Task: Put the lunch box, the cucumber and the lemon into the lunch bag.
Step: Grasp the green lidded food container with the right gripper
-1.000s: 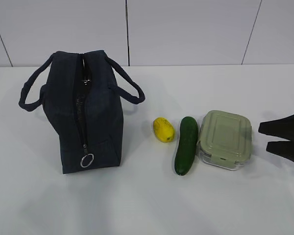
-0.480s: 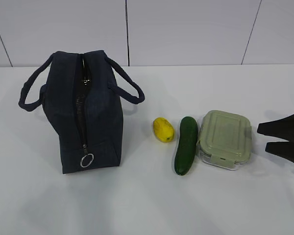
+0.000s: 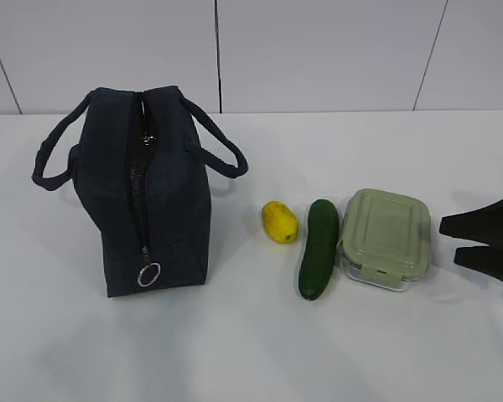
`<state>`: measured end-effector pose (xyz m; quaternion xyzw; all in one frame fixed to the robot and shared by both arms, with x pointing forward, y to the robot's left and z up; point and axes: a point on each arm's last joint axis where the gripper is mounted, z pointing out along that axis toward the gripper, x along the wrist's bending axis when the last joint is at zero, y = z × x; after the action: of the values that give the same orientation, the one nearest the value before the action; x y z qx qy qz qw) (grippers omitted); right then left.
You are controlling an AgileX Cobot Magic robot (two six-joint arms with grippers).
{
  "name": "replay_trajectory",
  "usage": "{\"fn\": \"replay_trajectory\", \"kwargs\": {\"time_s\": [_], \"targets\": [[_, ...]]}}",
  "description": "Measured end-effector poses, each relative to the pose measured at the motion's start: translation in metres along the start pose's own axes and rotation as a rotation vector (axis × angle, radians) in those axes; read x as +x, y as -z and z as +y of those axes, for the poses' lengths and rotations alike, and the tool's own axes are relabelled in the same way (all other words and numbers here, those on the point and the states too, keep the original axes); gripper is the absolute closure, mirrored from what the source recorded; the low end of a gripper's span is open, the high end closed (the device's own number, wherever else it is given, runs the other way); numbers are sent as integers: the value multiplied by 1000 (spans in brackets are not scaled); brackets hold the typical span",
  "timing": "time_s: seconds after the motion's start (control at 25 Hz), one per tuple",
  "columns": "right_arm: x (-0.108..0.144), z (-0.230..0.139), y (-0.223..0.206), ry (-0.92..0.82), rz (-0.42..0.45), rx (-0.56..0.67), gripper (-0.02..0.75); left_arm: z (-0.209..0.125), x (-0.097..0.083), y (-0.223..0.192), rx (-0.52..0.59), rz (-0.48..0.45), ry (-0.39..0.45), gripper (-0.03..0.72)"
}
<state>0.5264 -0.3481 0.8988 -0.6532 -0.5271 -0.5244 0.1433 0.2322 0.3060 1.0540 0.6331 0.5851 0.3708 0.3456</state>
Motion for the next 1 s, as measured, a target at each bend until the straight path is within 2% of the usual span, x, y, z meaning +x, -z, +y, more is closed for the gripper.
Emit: {"fn": "replay_trajectory", "kwargs": {"time_s": [0.48,1.0], "targets": [[-2,0,0,72,-27,-2,167,0,0,0,0,-1,0,442],[-5,14,1,52,-63,-88,168,0,0,0,0,-1,0,442]]}}
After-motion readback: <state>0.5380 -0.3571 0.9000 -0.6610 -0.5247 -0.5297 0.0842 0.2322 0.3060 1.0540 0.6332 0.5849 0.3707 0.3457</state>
